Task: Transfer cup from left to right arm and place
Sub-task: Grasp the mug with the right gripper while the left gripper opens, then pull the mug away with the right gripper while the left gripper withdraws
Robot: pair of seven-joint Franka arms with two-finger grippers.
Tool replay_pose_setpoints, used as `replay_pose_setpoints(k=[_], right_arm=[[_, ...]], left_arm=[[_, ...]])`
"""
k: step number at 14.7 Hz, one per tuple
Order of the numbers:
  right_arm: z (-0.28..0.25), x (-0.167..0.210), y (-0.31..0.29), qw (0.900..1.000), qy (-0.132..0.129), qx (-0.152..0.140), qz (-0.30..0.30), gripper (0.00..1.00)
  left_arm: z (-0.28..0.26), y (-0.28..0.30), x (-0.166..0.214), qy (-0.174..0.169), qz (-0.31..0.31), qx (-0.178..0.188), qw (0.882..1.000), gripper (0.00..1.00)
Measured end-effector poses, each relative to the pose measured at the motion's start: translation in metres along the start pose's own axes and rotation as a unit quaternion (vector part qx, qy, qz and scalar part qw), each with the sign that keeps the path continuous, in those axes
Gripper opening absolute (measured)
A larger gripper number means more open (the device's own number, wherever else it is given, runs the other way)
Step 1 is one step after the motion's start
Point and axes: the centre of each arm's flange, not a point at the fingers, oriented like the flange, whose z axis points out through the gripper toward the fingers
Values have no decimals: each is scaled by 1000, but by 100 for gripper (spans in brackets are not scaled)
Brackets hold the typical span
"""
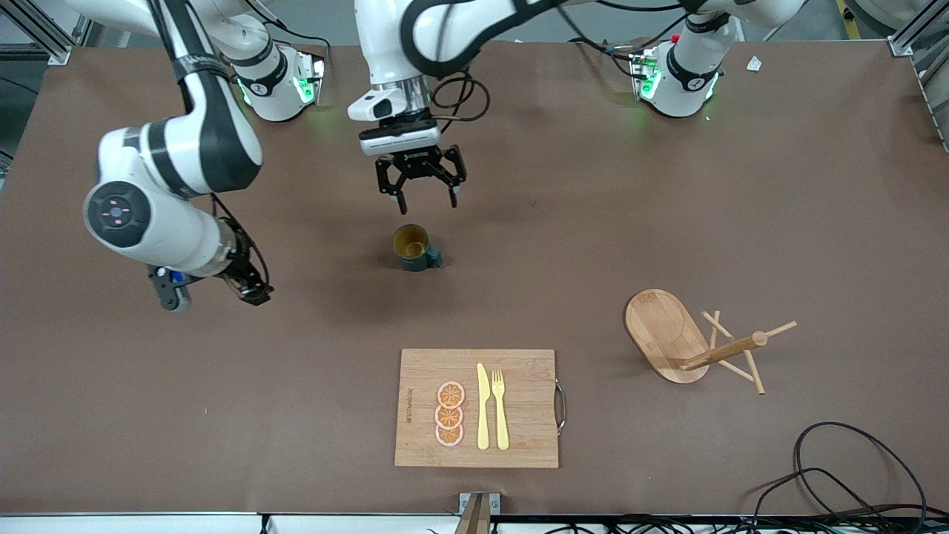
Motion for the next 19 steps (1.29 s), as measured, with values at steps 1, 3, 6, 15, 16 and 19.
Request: replay_pose_setpoints(k=[1,3,6,15,16,19], right_arm=[[10,-12,-1,1000,0,2,17,100],[30,-37,-2,999,1,8,54,100],[66,-100,3,995,8,9,101,100],[127,-256,42,981,16,43,187,97],[132,-265,45,979,12,52,196,94],[148,-278,52,977,15,50,207,91]], left_arm=[[-2,-21,28,-16,7,-7,1000,100],[1,-62,75,-45,26,-23,998,100],[22,-136,139,-100,37,-51,993,100],[77,-302,216,-208,-50,-41,976,100],[80,-315,220,-213,-59,-38,975,100],[79,-358,233,-221,-85,-30,971,100]])
